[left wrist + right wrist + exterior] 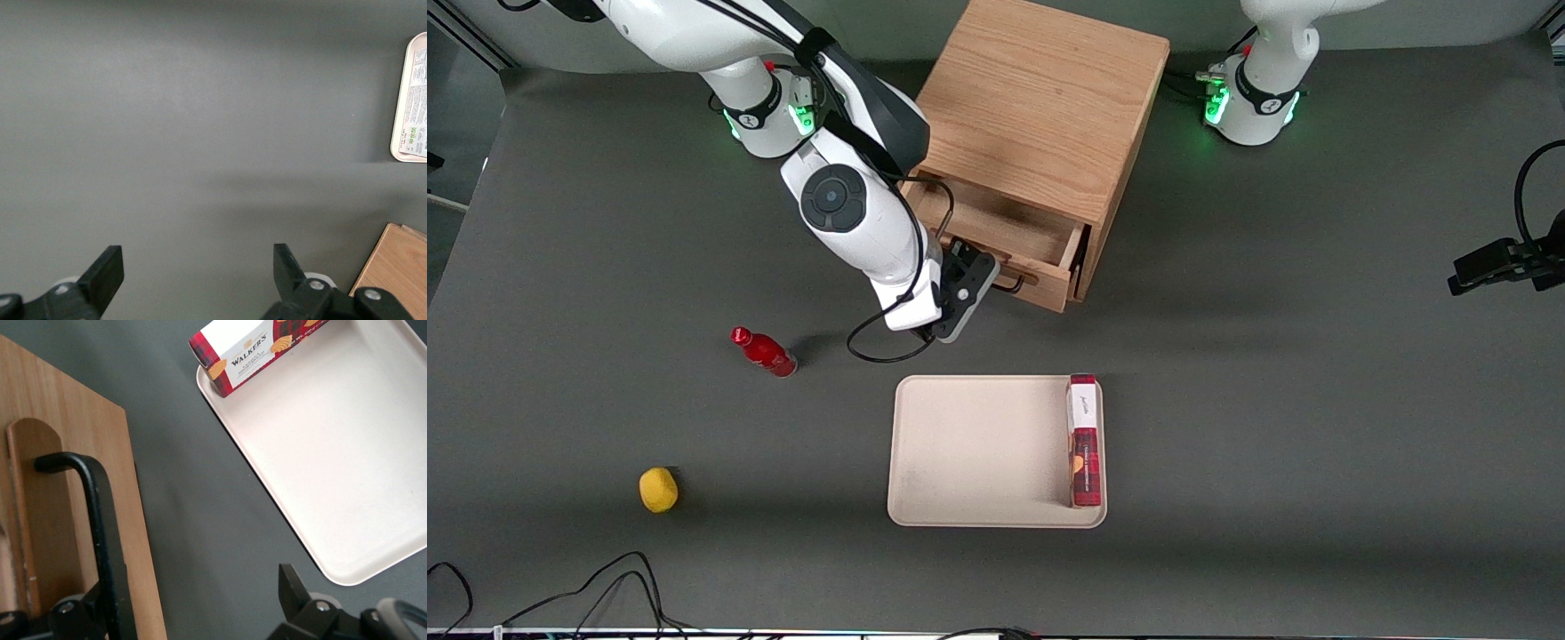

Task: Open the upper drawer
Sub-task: 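Pull the upper drawer outward from the cabinet with the right gripper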

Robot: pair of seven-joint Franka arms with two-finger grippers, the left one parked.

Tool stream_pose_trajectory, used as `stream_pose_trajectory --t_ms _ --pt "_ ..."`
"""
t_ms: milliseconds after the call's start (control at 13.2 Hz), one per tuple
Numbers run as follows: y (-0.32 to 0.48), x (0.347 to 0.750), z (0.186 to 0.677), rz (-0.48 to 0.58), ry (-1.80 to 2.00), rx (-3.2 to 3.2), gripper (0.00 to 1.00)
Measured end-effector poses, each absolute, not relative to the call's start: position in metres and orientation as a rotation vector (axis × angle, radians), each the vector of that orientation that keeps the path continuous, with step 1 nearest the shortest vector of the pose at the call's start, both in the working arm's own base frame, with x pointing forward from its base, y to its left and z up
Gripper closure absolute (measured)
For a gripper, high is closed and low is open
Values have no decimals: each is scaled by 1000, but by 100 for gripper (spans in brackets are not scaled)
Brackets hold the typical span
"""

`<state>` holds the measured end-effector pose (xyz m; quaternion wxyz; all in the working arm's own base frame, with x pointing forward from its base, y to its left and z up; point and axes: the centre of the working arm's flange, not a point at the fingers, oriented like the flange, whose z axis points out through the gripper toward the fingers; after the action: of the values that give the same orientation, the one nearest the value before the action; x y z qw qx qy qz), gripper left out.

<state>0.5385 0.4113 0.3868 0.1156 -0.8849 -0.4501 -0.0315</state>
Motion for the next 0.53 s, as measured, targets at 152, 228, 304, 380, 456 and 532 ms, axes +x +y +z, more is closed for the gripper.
stream_pose_trajectory --t_ms 152,228,304,380,456,532 --pt "407 543 388 -103 -1319 -2602 0" --pt "404 546 389 -109 -1320 -2604 0" --pt "402 549 391 -117 -1323 -2604 0" --pt "400 552 393 -124 -1323 -2604 0" --pt "397 554 393 -129 -1323 -2604 0" --pt "396 557 394 -136 -1326 -2603 0"
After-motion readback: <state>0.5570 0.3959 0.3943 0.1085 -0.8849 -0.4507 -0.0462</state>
